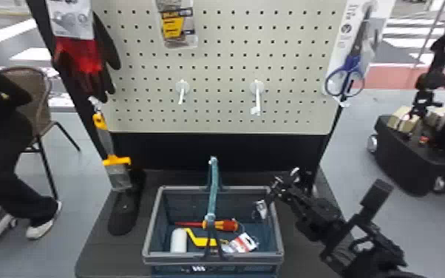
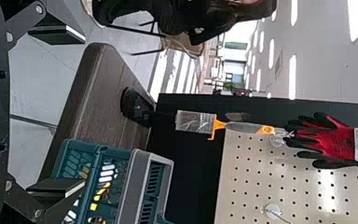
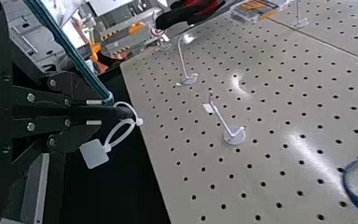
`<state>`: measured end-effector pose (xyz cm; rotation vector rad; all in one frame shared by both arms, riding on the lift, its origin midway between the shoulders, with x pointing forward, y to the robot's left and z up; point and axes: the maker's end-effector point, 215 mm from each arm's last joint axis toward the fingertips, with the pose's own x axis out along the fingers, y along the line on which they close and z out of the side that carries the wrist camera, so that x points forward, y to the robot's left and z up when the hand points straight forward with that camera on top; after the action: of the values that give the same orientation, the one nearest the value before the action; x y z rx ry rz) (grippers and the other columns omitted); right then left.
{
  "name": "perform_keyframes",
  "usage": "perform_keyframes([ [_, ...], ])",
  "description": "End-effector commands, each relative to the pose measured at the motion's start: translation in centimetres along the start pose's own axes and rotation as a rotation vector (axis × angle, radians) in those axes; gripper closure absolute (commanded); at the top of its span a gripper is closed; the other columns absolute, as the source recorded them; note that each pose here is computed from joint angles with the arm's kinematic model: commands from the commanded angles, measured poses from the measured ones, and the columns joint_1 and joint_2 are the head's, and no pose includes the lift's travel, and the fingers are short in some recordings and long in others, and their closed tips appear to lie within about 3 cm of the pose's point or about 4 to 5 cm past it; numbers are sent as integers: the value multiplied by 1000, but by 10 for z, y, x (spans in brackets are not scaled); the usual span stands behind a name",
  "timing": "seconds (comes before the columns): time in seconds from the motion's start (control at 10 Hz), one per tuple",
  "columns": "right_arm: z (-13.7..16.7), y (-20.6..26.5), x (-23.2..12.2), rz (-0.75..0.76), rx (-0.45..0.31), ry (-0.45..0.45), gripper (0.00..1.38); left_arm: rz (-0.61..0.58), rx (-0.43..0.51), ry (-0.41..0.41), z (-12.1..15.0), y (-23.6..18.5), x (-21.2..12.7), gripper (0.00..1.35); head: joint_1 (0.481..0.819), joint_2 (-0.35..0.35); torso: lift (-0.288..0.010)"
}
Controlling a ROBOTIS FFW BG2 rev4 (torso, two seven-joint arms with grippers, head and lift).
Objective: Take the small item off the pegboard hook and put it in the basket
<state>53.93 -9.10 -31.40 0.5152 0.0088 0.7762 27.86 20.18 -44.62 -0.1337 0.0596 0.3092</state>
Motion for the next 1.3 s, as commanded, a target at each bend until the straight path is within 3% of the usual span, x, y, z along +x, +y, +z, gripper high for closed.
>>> perform_keyframes([
  [0.0, -17, 6, 15, 25, 30, 22, 1245, -5, -1, -3, 1, -2, 1, 216, 549, 0, -100],
  [0.3, -52, 10, 31, 50, 82, 74, 1245, -7, -4, 1, 0, -3, 1, 216, 549, 0, -100],
  [0.6, -70, 15, 41, 71, 102, 105, 1243, -7, -5, 5, -2, -3, 1, 216, 549, 0, -100],
  [0.7, -70, 15, 43, 75, 102, 108, 1131, -10, -6, 6, -2, -4, 1, 216, 549, 0, -100],
  [0.8, -67, 14, 44, 78, 94, 106, 914, -10, -8, 9, -3, -4, 0, 216, 549, 0, -100],
  [0.9, -63, 14, 46, 81, 88, 104, 914, -9, -9, 10, -3, -4, 0, 216, 549, 0, -100],
  [1.0, -63, 14, 46, 81, 85, 103, 825, -11, -7, 12, -4, -4, -1, 216, 549, 0, -100],
  [1.2, -62, 15, 46, 81, 86, 98, 496, -12, -11, 10, -3, -5, 0, 216, 549, 0, -100],
])
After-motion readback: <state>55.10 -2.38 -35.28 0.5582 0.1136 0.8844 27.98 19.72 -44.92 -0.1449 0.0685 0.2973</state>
